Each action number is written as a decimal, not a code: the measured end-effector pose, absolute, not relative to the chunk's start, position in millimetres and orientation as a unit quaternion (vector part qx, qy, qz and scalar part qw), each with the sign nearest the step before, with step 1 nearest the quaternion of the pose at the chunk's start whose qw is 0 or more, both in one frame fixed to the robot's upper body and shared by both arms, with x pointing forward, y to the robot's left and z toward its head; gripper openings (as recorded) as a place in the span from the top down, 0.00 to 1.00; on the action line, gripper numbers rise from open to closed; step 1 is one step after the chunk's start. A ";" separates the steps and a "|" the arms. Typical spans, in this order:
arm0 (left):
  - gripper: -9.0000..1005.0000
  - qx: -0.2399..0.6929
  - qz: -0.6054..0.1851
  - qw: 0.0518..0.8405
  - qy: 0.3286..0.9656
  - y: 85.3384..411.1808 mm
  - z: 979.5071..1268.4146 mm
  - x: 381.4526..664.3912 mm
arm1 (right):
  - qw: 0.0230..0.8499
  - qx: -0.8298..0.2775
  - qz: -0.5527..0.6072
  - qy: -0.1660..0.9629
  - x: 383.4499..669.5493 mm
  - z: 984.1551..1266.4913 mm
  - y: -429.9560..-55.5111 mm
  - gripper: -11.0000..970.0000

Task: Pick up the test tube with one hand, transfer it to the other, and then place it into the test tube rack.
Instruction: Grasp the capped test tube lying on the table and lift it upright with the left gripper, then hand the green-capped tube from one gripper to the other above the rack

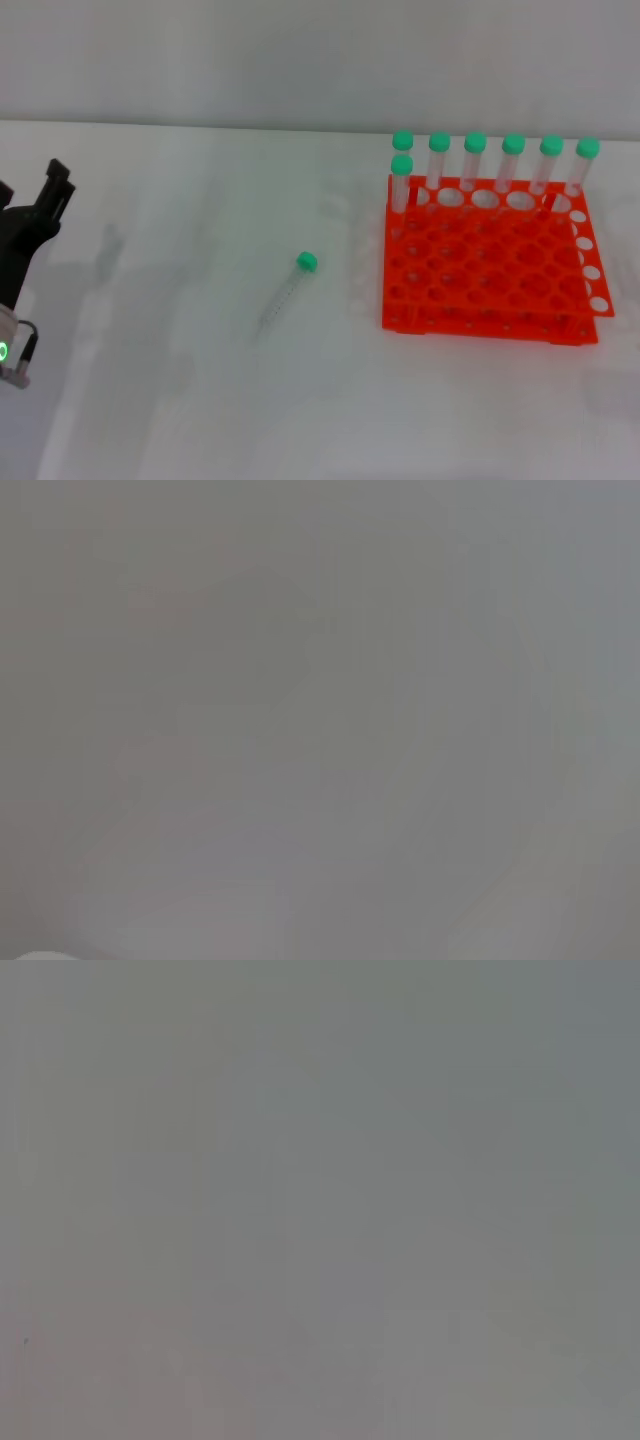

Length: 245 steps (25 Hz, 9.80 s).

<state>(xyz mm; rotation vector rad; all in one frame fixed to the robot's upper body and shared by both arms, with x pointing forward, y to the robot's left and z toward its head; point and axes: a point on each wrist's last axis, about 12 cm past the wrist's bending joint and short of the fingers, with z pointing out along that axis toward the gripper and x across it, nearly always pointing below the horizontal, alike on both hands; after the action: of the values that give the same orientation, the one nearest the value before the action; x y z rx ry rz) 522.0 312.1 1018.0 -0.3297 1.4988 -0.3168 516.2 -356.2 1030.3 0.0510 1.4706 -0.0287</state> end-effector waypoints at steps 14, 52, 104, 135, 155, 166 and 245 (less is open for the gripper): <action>0.13 -0.037 -0.309 0.594 0.742 318.6 1083.8 604.8 | 0.746 0.030 -0.003 0.666 519.6 1033.3 -356.2 0.11; 0.13 0.190 -0.140 0.095 0.967 185.4 1171.0 652.3 | 0.742 0.032 -0.005 0.670 519.6 1032.0 -357.4 0.11; 0.72 0.240 -0.090 0.068 0.964 151.8 1121.3 640.5 | 0.730 0.034 -0.002 0.683 527.4 1030.2 -353.6 0.11; 0.65 0.270 -0.081 0.109 0.953 145.6 1133.7 651.4 | 0.730 0.039 0.002 0.682 524.7 1029.1 -353.4 0.11; 0.23 0.292 -0.063 0.106 0.949 138.9 1130.2 649.1 | 0.731 0.037 0.003 0.681 528.2 1030.7 -352.2 0.11; 0.60 0.294 -0.061 0.077 0.951 136.0 1125.3 643.8 | 0.732 0.037 0.002 0.680 528.6 1031.4 -353.1 0.11; 0.81 0.400 -0.409 0.556 0.602 97.4 1077.5 555.6 | 0.657 -0.183 0.365 0.634 525.7 1136.4 -400.1 0.11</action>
<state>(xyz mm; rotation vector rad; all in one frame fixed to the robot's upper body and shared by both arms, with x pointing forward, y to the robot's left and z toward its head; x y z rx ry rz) 555.6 97.4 1077.5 0.9444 1.4223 -0.9667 525.7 -400.1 1136.4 -0.4144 1.4353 0.8272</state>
